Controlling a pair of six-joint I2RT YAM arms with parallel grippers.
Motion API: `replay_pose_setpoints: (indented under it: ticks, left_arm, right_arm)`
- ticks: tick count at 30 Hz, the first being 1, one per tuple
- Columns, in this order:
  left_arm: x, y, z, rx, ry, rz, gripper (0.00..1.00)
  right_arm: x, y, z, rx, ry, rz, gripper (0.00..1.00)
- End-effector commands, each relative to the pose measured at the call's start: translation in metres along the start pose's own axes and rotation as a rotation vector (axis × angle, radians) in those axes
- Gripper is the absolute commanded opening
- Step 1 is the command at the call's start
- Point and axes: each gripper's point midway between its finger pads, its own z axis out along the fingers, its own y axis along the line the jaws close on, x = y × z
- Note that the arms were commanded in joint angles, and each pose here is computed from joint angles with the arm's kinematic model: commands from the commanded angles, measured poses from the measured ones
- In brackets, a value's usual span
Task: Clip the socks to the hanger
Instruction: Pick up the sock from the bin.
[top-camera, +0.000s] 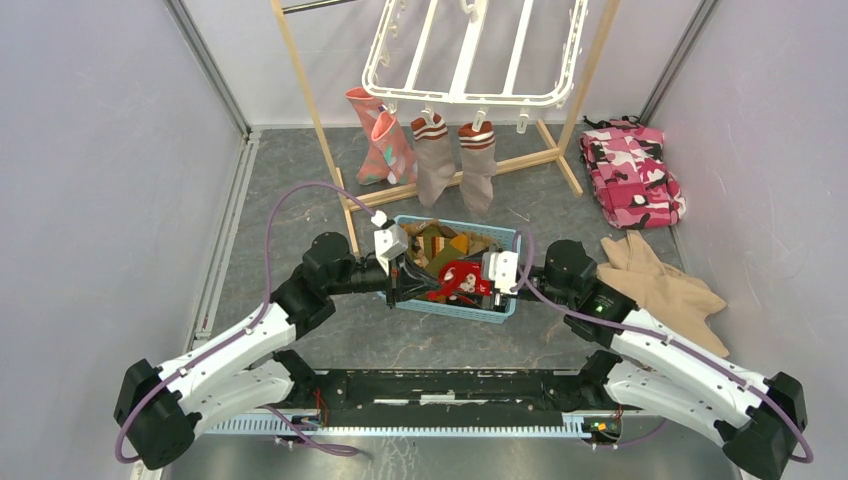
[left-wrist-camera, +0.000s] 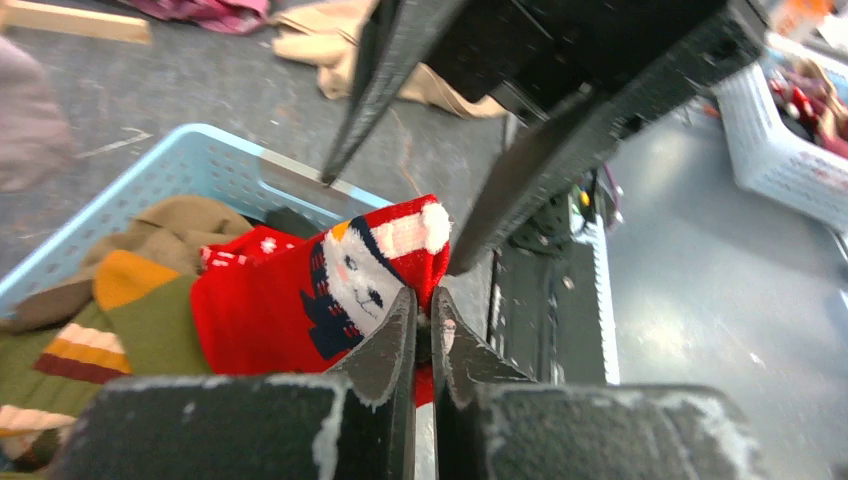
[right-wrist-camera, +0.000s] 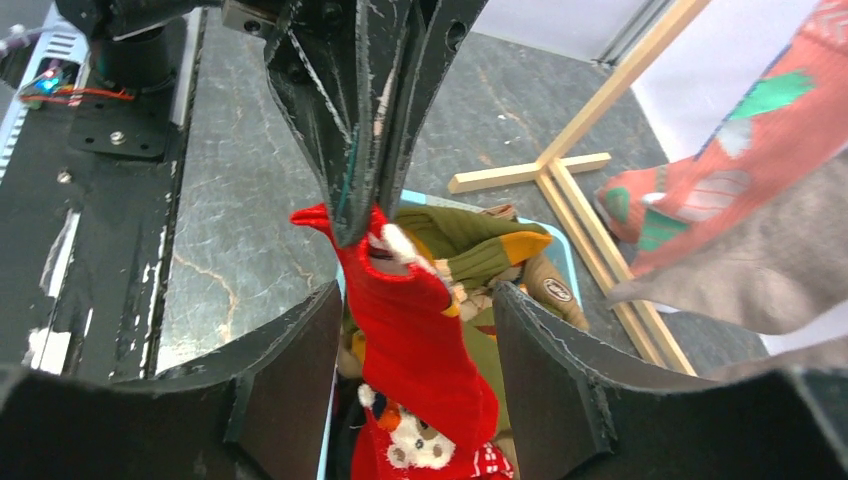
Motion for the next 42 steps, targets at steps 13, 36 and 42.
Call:
replay_pose_setpoints:
  ticks: [13,36,42]
  left_arm:
    - [-0.009,-0.036,0.0,0.245,0.015,0.103,0.02]
    - [-0.038,0.005,-0.069,-0.242,-0.5,0.34,0.99]
    - [-0.037,0.01,-0.048,-0.195,-0.464,0.378,0.97]
  right_arm:
    - [-0.021,0.022,0.009,-0.178,-0.088,-0.039,0.34]
    - [-0.018,-0.018,-0.001,0.01,-0.086,0.105,0.0]
    - [-0.019,-0.019,0.001,0.001,-0.096,0.116,0.0]
